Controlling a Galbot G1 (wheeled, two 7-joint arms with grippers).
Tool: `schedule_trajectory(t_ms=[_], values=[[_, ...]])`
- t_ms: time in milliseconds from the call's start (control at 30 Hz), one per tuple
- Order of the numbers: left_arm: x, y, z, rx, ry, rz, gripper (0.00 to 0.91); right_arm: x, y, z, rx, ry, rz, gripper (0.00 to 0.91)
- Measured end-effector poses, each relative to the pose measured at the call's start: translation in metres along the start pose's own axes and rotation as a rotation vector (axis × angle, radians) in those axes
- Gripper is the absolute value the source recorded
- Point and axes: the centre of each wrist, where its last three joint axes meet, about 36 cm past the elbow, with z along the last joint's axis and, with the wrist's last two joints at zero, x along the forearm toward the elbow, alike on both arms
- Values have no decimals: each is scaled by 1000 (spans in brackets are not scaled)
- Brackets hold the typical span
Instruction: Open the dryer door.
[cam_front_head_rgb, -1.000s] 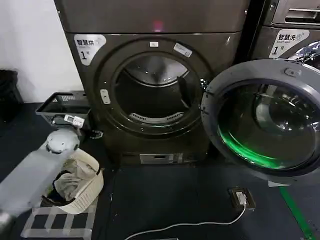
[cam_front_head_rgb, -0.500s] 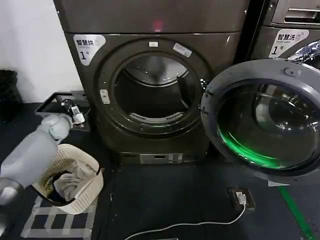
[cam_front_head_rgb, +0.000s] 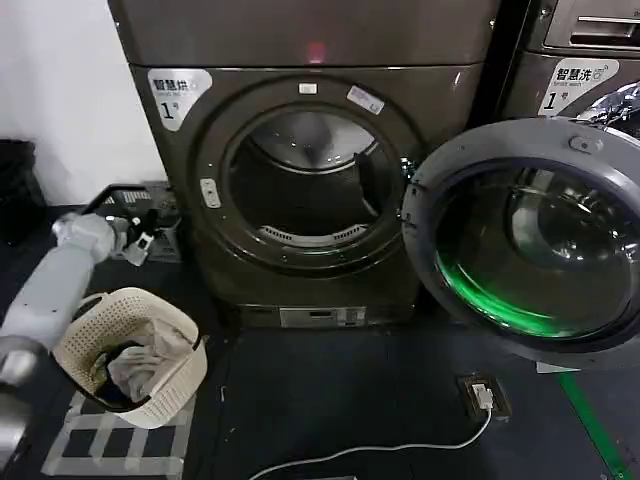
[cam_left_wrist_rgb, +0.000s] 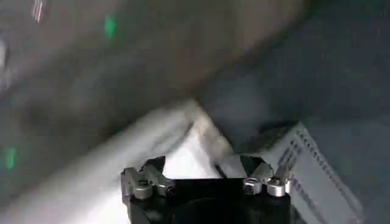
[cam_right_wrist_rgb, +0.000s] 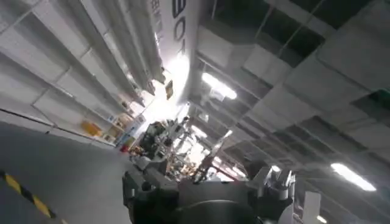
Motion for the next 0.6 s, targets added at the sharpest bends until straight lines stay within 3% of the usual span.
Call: schedule_trajectory(t_ms=[600], values=[[16,-4,18,-208,6,211,907,6,11,-4,-40,0,-13,907]])
